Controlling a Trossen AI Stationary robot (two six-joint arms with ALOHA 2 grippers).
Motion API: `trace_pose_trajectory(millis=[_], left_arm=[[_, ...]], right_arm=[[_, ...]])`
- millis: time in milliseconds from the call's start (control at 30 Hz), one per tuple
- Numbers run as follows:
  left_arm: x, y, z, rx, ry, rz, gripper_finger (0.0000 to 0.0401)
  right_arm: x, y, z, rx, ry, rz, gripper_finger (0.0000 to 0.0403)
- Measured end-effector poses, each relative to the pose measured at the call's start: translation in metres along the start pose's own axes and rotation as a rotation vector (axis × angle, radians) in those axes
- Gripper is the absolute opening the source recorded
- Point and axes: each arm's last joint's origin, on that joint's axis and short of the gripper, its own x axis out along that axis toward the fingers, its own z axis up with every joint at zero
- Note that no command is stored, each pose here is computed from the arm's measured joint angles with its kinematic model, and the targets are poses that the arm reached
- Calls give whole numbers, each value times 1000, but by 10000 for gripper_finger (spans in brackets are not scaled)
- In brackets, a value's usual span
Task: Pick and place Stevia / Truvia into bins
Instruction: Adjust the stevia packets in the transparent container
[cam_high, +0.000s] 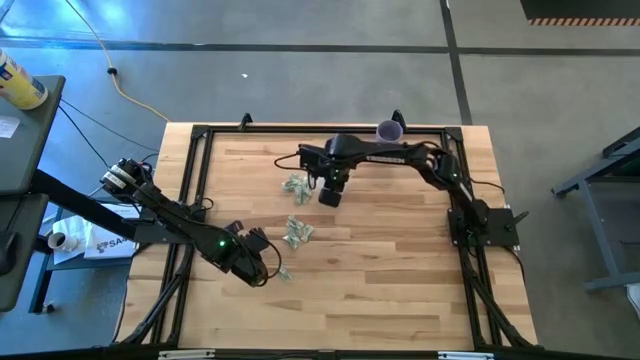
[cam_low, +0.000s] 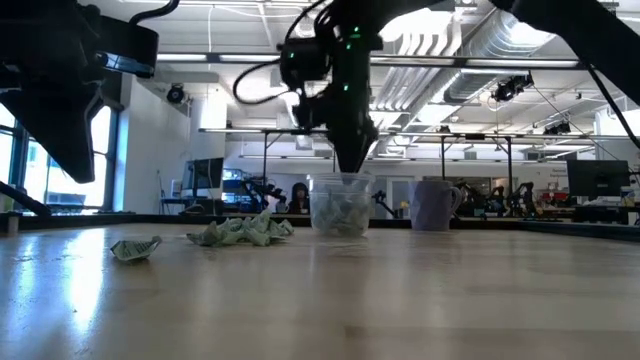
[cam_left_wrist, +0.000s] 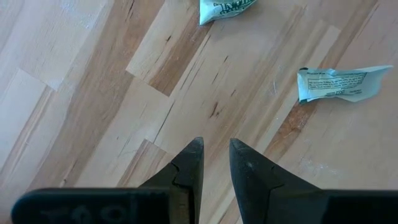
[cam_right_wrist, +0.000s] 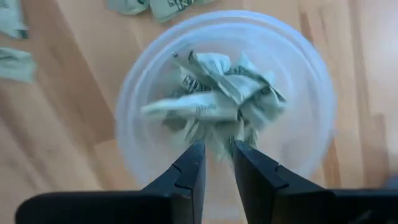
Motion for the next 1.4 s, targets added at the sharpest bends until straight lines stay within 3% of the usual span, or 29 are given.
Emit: trace_pose_trajectory(millis=[267,500,767,1233,1400], left_arm=[[0,0,0,-3,1,0,111],[0,0,0,-3,1,0,111],[0,0,0,-1,1,-1,111],[0,0,-1,-3,25,-13,111],[0,0,-1,-2,25,-13,111]], right_arm=[[39,-1,4,-34,113,-18,74],[22,4,4,-62,84,-24,74],[-13,4,16,-66,-82,-28,74],[23,-1,8,-37,2,28,74],[30,3,16,-37,-87,37,74]])
